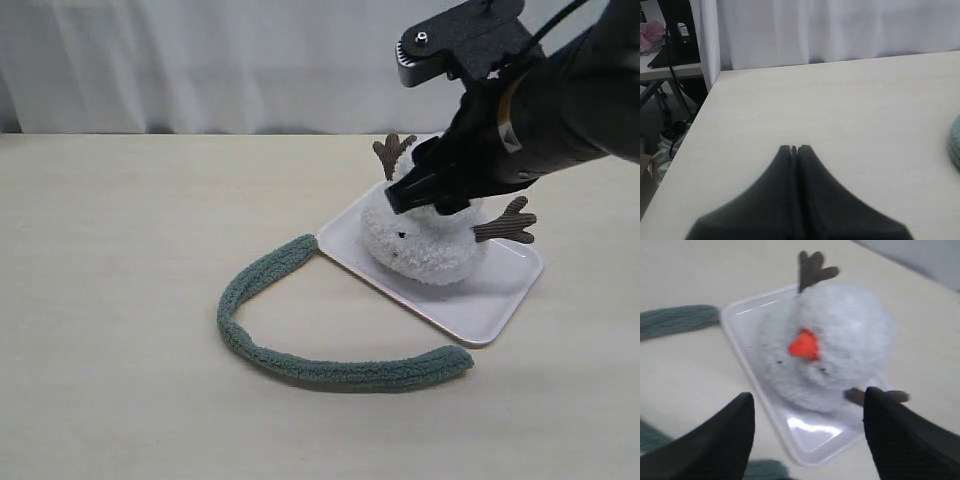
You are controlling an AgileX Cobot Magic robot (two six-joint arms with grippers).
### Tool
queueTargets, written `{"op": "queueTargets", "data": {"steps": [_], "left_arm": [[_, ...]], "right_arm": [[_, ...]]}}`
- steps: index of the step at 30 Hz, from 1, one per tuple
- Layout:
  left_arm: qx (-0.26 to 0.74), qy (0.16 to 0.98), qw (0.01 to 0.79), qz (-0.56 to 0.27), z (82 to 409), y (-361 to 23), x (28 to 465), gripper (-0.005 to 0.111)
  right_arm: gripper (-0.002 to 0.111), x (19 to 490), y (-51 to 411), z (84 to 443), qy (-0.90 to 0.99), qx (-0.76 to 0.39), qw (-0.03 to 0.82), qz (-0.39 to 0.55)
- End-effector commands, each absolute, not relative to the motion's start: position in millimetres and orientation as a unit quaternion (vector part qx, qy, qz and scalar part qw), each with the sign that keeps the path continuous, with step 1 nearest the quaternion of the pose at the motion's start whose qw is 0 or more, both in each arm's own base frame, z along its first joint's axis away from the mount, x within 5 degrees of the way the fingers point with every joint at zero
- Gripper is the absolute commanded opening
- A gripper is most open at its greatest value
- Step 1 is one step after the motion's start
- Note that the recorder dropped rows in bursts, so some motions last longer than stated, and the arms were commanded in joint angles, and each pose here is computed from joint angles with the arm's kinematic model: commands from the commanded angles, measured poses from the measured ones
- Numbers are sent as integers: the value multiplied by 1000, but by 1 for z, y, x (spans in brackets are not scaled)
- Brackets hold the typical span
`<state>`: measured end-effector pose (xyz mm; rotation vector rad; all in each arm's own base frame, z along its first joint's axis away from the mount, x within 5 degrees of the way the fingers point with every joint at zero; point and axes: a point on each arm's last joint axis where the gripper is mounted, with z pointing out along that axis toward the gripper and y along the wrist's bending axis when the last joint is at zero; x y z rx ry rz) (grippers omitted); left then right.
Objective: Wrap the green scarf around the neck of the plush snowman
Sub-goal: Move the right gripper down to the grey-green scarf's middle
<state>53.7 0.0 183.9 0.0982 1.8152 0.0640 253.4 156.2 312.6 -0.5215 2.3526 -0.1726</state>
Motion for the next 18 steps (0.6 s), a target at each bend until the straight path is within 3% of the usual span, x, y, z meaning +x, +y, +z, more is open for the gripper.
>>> {"op": "queueTargets", "data": {"steps": [1,6,18], "left_arm": [[43,785,618,31,184,0,54,0],[43,785,618,31,184,0,54,0],[43,785,618,31,184,0,54,0]], "right_arm": [[59,248,182,315,921,-254,293,41],[59,244,214,293,909,-331,223,118],[59,253,274,201,892,-406,175,93]]}}
